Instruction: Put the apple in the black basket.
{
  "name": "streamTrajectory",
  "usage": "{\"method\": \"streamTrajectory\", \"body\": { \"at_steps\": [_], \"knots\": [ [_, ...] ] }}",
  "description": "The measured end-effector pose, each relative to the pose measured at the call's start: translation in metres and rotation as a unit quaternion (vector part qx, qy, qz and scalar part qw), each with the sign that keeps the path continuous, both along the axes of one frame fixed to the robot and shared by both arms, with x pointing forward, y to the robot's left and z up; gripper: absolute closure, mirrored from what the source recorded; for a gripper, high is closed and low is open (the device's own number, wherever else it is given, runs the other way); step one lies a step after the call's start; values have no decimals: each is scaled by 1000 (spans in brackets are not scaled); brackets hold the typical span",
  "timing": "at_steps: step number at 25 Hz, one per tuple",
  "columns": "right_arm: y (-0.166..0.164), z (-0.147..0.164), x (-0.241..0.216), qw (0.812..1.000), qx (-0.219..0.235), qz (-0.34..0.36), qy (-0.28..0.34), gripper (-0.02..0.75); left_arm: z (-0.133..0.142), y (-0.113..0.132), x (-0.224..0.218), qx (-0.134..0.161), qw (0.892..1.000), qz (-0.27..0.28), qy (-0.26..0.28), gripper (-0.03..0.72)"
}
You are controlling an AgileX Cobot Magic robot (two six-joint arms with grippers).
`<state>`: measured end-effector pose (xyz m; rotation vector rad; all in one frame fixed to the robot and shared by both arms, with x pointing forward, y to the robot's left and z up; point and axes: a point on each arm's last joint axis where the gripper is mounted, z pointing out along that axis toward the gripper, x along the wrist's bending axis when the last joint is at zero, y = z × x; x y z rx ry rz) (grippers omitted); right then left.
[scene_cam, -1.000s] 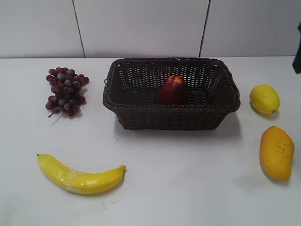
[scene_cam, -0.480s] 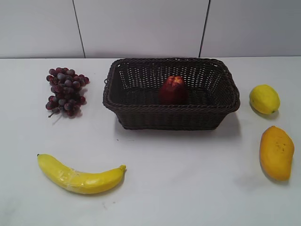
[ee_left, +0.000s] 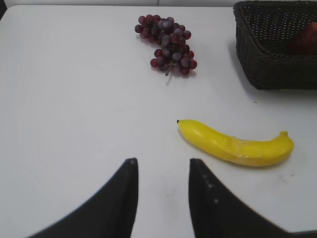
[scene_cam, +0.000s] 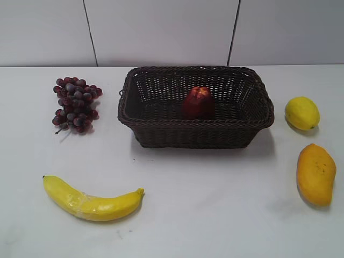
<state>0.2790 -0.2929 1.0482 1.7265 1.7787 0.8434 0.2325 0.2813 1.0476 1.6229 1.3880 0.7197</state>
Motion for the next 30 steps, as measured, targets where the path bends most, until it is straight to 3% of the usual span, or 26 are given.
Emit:
{"method": "streamTrajectory", "body": {
  "at_steps": [9, 15, 30],
  "knots": [
    [-2, 5, -44, 990, 7, 0, -140, 262, 0, 0, 0, 0, 1000, 0, 0, 452],
    [-3, 5, -45, 990, 6, 0, -143, 301, 0, 0, 0, 0, 1000, 0, 0, 452],
    [-3, 5, -45, 990, 6, -1, -143, 302, 0, 0, 0, 0, 1000, 0, 0, 452]
  ]
}}
